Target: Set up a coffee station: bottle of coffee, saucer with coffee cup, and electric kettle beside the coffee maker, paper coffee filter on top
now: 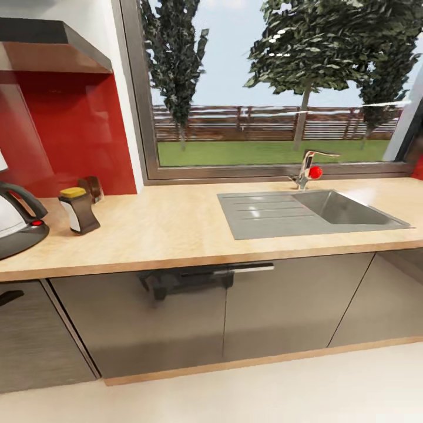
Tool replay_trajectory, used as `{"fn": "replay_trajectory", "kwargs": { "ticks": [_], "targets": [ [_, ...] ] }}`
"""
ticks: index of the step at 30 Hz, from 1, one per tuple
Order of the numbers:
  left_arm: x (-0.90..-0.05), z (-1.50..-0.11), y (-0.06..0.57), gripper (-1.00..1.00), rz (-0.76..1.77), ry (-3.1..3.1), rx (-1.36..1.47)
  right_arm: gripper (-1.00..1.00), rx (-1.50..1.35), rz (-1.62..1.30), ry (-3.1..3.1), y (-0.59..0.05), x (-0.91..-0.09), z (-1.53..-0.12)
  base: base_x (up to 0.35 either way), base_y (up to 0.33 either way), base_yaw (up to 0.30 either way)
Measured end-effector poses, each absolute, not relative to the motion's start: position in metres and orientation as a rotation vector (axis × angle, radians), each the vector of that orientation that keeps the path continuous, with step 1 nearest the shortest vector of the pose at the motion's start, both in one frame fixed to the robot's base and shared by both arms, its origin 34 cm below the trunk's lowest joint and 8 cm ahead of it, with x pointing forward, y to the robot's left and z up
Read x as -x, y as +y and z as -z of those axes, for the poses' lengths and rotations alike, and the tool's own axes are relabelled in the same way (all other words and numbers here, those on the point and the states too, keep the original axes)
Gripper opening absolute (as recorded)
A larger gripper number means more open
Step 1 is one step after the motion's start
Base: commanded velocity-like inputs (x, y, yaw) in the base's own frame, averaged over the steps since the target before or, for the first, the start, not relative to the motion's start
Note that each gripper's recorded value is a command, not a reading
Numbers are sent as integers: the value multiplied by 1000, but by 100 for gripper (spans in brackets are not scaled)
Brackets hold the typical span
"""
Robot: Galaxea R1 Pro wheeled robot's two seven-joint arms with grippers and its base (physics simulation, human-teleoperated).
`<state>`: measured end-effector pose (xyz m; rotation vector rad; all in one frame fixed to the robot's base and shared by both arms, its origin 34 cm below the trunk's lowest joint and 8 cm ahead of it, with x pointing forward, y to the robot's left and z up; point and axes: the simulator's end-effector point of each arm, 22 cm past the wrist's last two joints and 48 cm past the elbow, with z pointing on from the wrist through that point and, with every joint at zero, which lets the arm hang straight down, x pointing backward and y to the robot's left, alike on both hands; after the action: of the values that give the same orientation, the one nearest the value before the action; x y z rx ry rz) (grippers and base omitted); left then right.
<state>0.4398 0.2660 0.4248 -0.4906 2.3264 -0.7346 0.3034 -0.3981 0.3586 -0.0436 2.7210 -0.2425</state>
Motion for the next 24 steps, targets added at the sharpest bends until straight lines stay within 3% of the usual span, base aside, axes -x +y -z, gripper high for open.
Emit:
{"fn": "replay_trajectory", "kwargs": {
  "ticks": [20,24],
  "targets": [
    [-442,-427,266,100,735,2320,488,100,43,242,2714,-398,-306,-360,0,-2,-243],
    [-442,-427,266,100,735,2319,487,100,43,242,2713,-398,-306,-360,15,-179,-168]
  ]
}}
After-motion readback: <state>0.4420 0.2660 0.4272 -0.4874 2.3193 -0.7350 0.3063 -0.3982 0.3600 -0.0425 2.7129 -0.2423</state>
